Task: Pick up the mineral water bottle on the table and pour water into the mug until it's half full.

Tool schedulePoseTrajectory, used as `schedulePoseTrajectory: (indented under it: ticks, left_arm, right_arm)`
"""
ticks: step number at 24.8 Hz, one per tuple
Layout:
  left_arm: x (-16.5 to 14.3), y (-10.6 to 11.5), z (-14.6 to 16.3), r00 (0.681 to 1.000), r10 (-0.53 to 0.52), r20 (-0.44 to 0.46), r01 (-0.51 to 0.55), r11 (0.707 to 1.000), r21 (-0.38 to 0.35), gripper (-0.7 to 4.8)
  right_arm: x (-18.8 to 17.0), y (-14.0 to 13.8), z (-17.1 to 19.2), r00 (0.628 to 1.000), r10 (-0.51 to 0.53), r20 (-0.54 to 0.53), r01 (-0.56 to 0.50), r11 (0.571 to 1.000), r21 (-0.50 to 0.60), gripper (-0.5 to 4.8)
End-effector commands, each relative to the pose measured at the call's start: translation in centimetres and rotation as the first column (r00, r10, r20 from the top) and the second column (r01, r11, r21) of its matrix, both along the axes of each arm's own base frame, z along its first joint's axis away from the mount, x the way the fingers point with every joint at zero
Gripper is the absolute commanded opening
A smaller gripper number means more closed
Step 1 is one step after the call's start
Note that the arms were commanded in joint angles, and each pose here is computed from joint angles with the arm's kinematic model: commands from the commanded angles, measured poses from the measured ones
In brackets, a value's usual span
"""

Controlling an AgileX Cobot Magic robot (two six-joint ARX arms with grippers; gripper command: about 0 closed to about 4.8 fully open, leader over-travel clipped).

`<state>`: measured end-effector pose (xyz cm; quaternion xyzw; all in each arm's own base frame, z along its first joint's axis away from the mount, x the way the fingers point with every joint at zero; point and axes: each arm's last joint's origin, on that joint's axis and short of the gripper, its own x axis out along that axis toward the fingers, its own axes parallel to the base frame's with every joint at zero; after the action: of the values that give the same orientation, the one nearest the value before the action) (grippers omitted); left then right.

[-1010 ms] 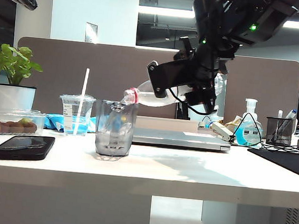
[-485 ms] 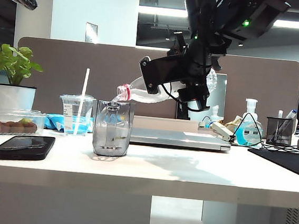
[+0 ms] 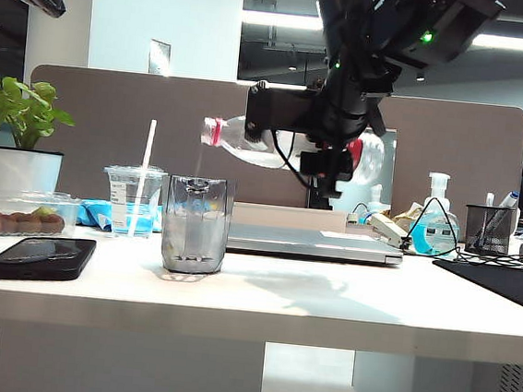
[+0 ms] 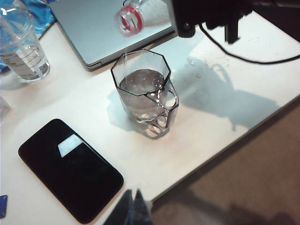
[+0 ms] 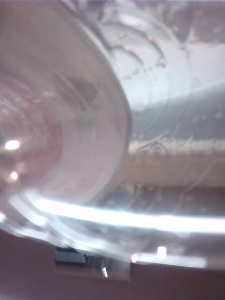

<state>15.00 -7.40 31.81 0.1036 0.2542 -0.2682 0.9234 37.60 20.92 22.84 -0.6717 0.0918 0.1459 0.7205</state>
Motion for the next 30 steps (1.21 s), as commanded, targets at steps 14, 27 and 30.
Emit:
schedulePoseTrajectory:
  ticks: [14, 27, 30]
  left_arm:
    - [0.0, 0.0, 0.2, 1.0, -0.004, 0.018, 0.004, 1.0, -0.005, -0.05]
    - [0.1, -0.1, 0.4, 0.999, -0.003, 0.036, 0.004, 1.0, -0.014, -0.05]
    - [0.1, -0.1, 0.4, 0.999, -0.003, 0.045, 0.004, 1.0, -0.018, -0.05]
  right_arm:
    - [-2.0, -2.9, -2.9, 0.992, 0.103, -0.076, 0.042, 0.3, 0.953, 2.64]
    - [-1.6, -8.0, -7.5, 0.994, 0.01, -0.106, 0.105, 0.103, 0.989, 2.64]
    - [-1.6, -7.8, -8.7, 0.991, 0.039, -0.131, 0.127, 0.109, 0.986, 2.65]
